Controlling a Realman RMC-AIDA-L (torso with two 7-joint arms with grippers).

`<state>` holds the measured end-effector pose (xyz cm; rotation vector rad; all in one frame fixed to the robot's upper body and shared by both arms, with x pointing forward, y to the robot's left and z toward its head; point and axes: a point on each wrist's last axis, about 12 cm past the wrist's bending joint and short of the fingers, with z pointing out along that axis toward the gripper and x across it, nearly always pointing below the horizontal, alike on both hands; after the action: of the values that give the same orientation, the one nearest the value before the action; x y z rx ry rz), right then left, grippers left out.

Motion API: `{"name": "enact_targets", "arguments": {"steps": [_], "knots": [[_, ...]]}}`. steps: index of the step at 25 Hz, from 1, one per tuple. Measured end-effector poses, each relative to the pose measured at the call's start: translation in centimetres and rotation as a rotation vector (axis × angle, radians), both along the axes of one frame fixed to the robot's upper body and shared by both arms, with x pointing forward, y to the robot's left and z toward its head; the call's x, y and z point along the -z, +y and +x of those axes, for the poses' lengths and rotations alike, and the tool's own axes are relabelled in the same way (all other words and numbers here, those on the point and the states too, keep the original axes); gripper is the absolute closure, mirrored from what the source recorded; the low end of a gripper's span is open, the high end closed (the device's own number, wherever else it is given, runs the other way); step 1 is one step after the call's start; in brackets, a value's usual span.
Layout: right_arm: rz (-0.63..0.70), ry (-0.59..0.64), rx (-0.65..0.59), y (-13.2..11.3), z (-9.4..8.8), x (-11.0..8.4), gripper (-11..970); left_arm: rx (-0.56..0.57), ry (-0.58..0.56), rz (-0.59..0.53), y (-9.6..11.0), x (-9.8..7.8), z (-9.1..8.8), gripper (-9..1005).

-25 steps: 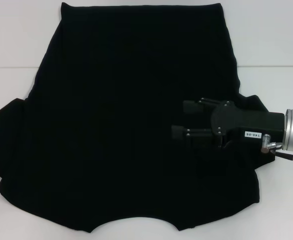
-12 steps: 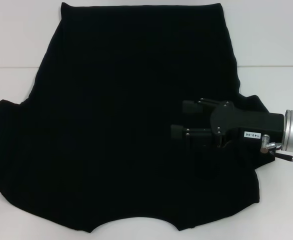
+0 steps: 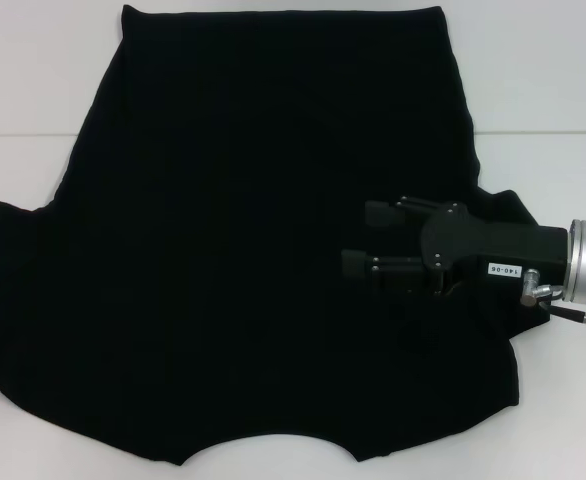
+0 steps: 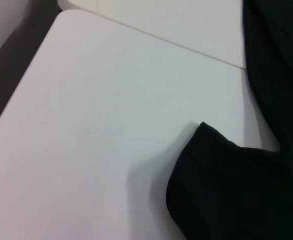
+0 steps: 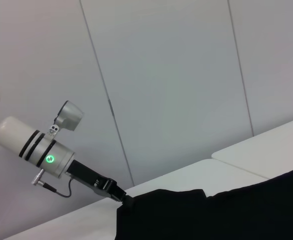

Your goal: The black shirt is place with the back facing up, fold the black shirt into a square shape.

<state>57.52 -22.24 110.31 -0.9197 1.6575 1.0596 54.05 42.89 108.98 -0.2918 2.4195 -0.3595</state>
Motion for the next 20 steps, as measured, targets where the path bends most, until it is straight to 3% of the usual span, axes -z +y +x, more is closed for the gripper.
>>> {"name": "enact_targets", "arguments": {"steps": [20], "knots": [[0.002, 0.007, 0.001, -0.03, -0.2, 0.26, 43, -0.013, 0.015, -0.043, 0.34, 0.12, -1.01, 994]]}}
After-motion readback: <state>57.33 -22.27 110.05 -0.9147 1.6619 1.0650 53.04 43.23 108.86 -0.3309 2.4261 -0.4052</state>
